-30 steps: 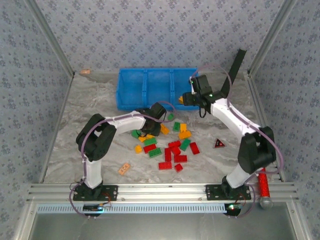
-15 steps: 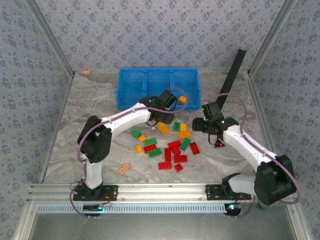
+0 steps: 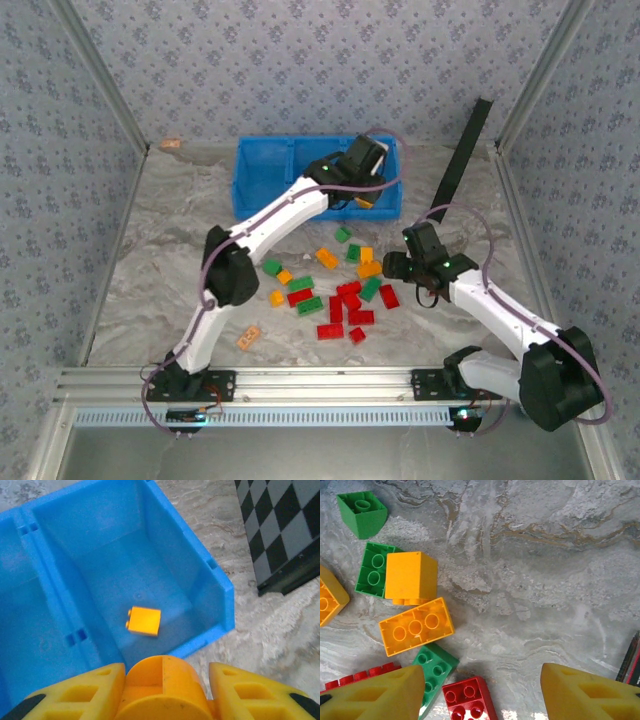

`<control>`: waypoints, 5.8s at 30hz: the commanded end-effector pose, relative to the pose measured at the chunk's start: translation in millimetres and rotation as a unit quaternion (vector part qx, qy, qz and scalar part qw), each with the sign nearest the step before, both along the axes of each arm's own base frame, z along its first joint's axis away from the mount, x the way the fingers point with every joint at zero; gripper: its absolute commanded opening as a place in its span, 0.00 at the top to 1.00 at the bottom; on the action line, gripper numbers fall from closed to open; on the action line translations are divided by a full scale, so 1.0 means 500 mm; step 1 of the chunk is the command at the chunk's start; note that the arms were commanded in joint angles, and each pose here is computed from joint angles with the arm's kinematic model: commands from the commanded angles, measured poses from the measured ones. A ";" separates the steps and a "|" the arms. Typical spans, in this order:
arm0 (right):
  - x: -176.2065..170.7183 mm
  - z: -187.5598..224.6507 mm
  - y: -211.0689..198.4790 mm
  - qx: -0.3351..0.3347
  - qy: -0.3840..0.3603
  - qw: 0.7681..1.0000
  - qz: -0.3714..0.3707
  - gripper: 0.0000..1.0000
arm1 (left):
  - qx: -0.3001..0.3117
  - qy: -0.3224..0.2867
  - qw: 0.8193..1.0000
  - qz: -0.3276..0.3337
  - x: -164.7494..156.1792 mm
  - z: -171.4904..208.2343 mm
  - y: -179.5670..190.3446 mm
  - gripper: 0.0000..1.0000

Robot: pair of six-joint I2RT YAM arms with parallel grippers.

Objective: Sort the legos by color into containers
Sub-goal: Place the lego in the container, then pick up the lego from the center of the table, then place the lego in the container, then pick up the lego from the center of the table.

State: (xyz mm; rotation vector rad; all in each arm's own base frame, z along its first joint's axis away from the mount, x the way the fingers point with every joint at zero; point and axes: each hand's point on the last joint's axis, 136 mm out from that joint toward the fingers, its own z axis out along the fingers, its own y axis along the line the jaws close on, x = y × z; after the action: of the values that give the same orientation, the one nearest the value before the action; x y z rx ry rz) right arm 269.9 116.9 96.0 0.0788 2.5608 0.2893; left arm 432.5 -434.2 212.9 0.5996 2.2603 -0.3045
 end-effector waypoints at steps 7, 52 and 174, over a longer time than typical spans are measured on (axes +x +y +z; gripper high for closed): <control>-0.003 0.004 0.001 -0.020 -0.025 0.999 0.023 0.35 | 0.002 -0.034 0.999 0.025 0.083 -0.032 -0.041 0.70; 0.042 -0.006 0.081 -0.009 -0.027 0.997 0.077 0.31 | -0.140 0.003 0.990 0.033 0.135 -0.021 -0.077 0.36; 0.514 0.048 0.125 -0.067 -0.089 0.987 0.112 0.48 | -0.128 0.294 0.857 0.402 -0.259 -0.371 0.494 0.41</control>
State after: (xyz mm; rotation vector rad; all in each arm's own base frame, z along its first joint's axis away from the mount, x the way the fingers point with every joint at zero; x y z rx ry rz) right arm 523.5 173.6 102.1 -0.2514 2.4442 0.1806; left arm 294.3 -177.2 26.9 -0.6788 2.7510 -0.3254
